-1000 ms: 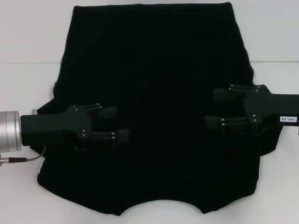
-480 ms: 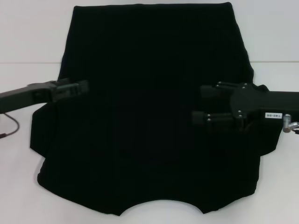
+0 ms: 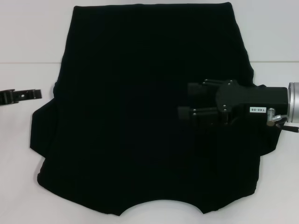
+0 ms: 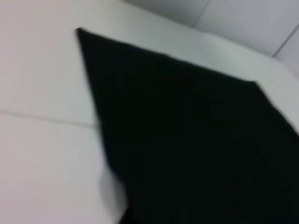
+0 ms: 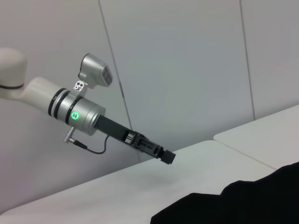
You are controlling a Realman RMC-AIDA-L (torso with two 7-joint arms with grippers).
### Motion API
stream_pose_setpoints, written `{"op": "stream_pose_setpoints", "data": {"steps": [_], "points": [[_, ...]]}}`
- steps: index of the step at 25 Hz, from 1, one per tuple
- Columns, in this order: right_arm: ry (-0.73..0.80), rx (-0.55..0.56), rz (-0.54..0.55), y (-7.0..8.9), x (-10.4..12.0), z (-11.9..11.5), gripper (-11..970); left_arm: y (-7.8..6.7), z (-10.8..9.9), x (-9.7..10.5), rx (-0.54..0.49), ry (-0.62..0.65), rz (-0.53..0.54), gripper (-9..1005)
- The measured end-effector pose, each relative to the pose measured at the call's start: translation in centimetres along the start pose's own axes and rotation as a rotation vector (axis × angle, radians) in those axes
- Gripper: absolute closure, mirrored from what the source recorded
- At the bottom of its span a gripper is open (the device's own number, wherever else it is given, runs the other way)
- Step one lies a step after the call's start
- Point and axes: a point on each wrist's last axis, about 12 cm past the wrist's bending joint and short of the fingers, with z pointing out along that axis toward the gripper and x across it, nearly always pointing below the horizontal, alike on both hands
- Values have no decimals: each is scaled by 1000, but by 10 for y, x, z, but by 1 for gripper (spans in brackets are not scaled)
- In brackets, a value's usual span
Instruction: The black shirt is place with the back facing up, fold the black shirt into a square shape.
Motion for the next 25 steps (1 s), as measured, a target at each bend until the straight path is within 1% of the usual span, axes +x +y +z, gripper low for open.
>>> {"op": "stream_pose_setpoints", "data": {"steps": [4, 8, 11, 13, 18, 25], "points": [[6, 1, -1, 0, 0, 3, 47, 2, -2, 1, -67, 105, -23, 121], [7, 2, -2, -1, 0, 2, 47, 0, 1, 5, -64, 166, -32, 122], [7, 3, -2, -1, 0, 2, 48, -2, 6, 9, -54, 193, -48, 122], [7, 3, -2, -1, 0, 2, 48, -3, 12, 13, -64, 212, -53, 122], [7, 4, -5, -1, 0, 2, 48, -3, 18, 16, -75, 228, -49, 122], [8, 4, -5, -1, 0, 2, 48, 0, 21, 19, -115, 238, -57, 121]]}}
